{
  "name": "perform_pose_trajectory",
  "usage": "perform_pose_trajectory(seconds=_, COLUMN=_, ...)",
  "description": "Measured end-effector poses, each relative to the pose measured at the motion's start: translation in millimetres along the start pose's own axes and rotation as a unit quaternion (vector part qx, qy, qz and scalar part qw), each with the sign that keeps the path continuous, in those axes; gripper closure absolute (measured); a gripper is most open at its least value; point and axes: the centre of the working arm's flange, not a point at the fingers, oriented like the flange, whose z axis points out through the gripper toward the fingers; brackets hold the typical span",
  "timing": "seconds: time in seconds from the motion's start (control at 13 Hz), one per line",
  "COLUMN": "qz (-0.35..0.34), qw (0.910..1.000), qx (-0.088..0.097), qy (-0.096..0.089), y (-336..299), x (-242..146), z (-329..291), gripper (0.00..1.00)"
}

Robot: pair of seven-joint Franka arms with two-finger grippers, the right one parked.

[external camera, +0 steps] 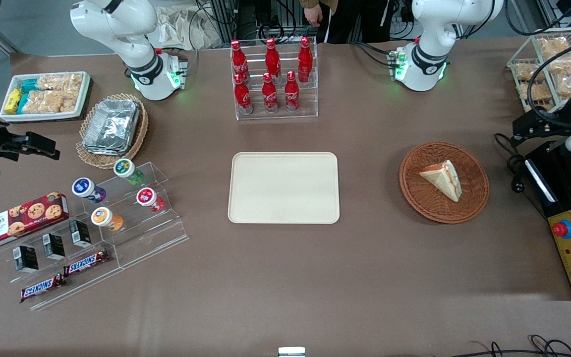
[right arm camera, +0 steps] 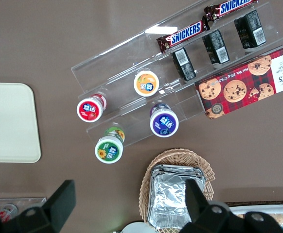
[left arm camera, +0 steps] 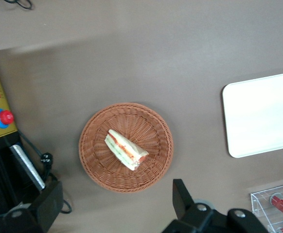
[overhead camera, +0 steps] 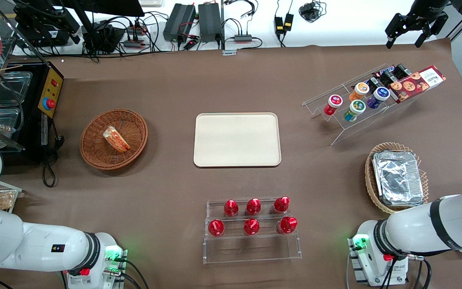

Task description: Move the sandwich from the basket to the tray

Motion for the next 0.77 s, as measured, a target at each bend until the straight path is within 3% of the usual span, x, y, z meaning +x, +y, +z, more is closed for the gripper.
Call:
perform_pose_trajectory(seconds=0.23, qz=-0.002, qw=1.0000, qx=-0.002, qy=-0.009, y=-1.3, x=6.1, z=10.8, gripper=0.00)
perform_pose_trajectory(seconds=0.38, qz=-0.053, qw=0.9985, qx=-0.002, qy=-0.013, y=-1.5, x=5.1, z=11.0, gripper=0.00)
perform_pose_trajectory(seconds=0.62, qz=-0.185, qw=0.9824, qx=0.002, qy=-0.026, y=1.4, x=4.1, z=19.3, gripper=0.00)
perform_pose_trajectory(seconds=0.77, qz=-0.252, qw=0.9667, qx=0.020, qy=-0.036, y=0.8, x=1.6, z=33.1, gripper=0.00)
